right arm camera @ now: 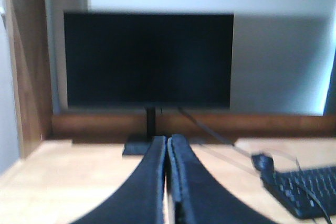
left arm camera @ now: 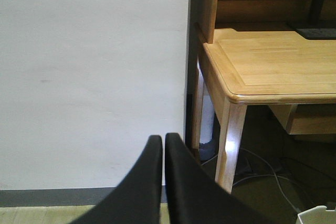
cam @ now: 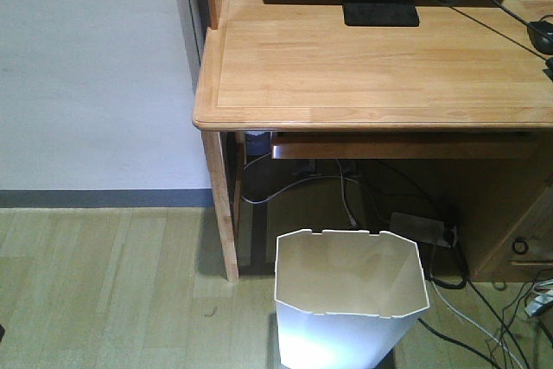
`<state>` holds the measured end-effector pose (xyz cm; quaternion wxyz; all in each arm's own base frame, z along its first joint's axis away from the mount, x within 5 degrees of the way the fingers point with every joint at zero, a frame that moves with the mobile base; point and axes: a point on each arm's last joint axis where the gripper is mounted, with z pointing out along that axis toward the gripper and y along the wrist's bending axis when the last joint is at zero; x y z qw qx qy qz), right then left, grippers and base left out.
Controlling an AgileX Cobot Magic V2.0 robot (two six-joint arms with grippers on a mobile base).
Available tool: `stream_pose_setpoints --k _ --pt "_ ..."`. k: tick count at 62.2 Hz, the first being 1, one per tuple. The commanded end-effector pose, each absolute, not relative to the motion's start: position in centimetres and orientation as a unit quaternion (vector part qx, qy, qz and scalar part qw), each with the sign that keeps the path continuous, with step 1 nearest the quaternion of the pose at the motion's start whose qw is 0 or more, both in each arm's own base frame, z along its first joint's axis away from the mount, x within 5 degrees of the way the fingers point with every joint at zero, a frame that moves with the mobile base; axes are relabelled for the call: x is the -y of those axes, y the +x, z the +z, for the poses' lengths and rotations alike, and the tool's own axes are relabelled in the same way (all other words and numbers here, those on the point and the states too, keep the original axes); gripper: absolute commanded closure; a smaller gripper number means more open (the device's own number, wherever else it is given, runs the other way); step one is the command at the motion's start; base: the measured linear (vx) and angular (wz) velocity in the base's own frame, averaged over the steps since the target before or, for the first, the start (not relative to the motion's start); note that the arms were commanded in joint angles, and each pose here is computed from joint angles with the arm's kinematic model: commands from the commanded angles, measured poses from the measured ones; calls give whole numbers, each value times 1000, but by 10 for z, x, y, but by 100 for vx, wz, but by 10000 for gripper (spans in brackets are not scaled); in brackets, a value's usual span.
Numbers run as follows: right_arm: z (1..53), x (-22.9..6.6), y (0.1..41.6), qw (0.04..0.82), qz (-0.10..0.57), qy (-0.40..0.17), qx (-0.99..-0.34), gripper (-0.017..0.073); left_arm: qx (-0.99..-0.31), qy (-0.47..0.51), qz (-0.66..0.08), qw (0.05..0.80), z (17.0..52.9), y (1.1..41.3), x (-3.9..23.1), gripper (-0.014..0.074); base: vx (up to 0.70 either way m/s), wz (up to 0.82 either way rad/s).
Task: Move trash bin to bedside with robot
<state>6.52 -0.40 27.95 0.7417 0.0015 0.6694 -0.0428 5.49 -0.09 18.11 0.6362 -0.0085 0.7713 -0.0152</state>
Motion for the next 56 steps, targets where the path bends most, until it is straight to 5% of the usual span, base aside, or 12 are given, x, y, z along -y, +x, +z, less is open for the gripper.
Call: stream_pose_setpoints --k 1,41,56 --pt "310 5 75 739 -47 0 -672 568 -751 -9 -20 660 182 56 1 599 0 0" --pt "327 8 108 658 -40 11 -752 557 -751 -9 -20 660 182 56 1 599 0 0" --pt "320 8 115 634 -40 12 -772 438 -751 -9 -20 660 182 56 1 599 0 0"
